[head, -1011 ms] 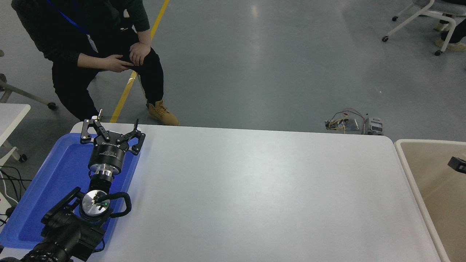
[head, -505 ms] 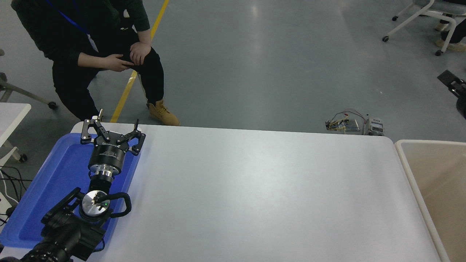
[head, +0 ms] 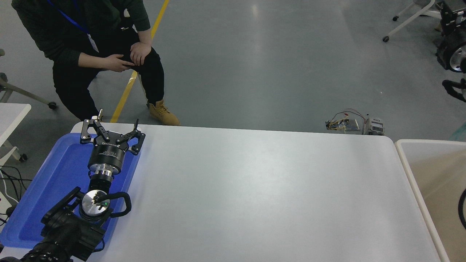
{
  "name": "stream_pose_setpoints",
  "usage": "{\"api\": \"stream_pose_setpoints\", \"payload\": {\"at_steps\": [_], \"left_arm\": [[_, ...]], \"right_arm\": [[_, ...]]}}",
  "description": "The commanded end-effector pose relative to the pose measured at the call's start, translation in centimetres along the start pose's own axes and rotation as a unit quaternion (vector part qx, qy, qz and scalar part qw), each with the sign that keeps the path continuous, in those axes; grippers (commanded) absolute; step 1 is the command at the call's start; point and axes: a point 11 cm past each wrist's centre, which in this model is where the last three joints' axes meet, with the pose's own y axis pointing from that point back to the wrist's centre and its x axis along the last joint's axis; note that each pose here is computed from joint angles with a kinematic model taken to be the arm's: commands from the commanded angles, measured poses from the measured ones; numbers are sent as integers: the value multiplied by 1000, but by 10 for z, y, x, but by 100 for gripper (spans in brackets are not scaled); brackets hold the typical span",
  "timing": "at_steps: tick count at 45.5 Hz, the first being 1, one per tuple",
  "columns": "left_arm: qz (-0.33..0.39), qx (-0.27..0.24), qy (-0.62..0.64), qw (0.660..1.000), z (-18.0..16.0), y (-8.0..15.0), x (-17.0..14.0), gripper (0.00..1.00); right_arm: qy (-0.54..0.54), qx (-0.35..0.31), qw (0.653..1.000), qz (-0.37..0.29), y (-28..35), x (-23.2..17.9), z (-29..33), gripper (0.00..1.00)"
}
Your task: Pick up paper ball place in dustbin
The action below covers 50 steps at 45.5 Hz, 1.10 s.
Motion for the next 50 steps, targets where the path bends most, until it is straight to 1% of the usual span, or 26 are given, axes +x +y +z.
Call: {"api": "stream_pose_setpoints", "payload": {"at_steps": [1,5,9,17,22,27,31,36,44,50], "left_arm": [[0,0,0,1000,0,0,0,100],[0,0,0,1000,0,0,0,100],[0,0,0,1000,0,0,0,100],[0,0,0,1000,0,0,0,100],[0,0,0,1000,0,0,0,100],[0,0,0,1000,0,0,0,100],[0,0,0,1000,0,0,0,100],[0,0,0,1000,0,0,0,100],[0,0,0,1000,0,0,0,100],[0,0,0,1000,0,0,0,100]], "right_arm": [[-136,55,989,-32,10,-17,-15,100],[-180,98,978,-44,18,-18,-29,100],[-203,120,970,-57,25,-21,-23,100],[-205,141,967,-59,39,-23,9,100],[-215,139,964,-77,49,-29,32,100],[-242,125,958,-86,60,-39,62,100],[-270,96,954,-86,69,-57,95,100],[-282,65,953,-88,82,-70,127,100],[-311,31,946,-86,100,-89,163,100],[-322,9,943,-82,114,-93,186,100]]}}
